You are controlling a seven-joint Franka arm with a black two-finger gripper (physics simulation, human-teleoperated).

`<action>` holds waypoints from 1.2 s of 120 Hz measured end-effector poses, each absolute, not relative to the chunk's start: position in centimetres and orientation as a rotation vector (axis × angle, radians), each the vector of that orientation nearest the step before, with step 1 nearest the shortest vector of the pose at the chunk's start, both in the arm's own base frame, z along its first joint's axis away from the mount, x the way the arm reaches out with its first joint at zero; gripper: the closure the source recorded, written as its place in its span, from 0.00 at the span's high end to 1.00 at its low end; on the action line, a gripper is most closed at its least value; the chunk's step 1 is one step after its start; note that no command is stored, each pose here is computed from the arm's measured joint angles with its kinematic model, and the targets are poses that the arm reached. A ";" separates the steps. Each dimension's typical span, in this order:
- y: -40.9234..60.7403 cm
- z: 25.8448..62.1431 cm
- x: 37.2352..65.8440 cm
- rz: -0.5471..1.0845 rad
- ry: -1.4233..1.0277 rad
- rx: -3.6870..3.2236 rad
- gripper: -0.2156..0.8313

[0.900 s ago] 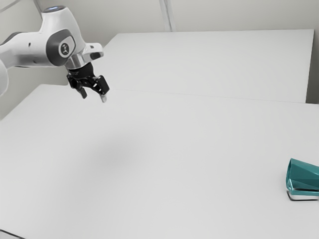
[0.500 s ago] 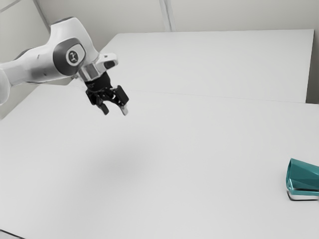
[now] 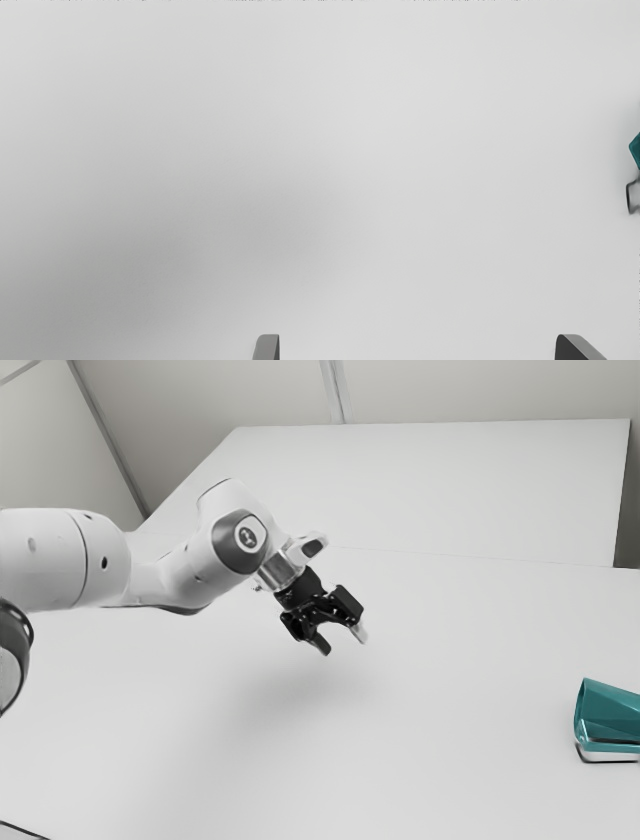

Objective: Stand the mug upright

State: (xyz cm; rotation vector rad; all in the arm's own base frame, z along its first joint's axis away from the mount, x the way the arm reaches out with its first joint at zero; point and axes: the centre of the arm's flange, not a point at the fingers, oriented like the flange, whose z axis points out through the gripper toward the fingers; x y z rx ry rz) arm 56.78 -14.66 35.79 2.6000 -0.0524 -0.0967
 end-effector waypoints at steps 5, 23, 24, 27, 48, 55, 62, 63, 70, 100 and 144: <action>-16.1 35.0 56.8 -0.082 -0.053 2.593 0.79; -21.2 33.1 56.4 -0.020 -0.067 2.592 0.79; -21.4 33.1 56.3 -0.016 -0.068 2.592 0.79; -22.1 33.0 56.2 -0.005 -0.069 2.593 0.79; -26.7 31.9 55.2 0.062 -0.047 2.596 0.79; -27.9 31.5 54.8 0.080 -0.016 2.586 0.79; -29.1 30.9 54.5 0.093 0.022 2.576 0.79; -29.3 30.7 54.4 0.093 0.028 2.575 0.79; -30.4 30.1 54.2 0.104 0.067 2.563 0.79; -35.8 32.2 54.7 0.210 0.087 2.498 0.79; -43.9 32.6 53.8 0.238 -0.004 2.454 0.79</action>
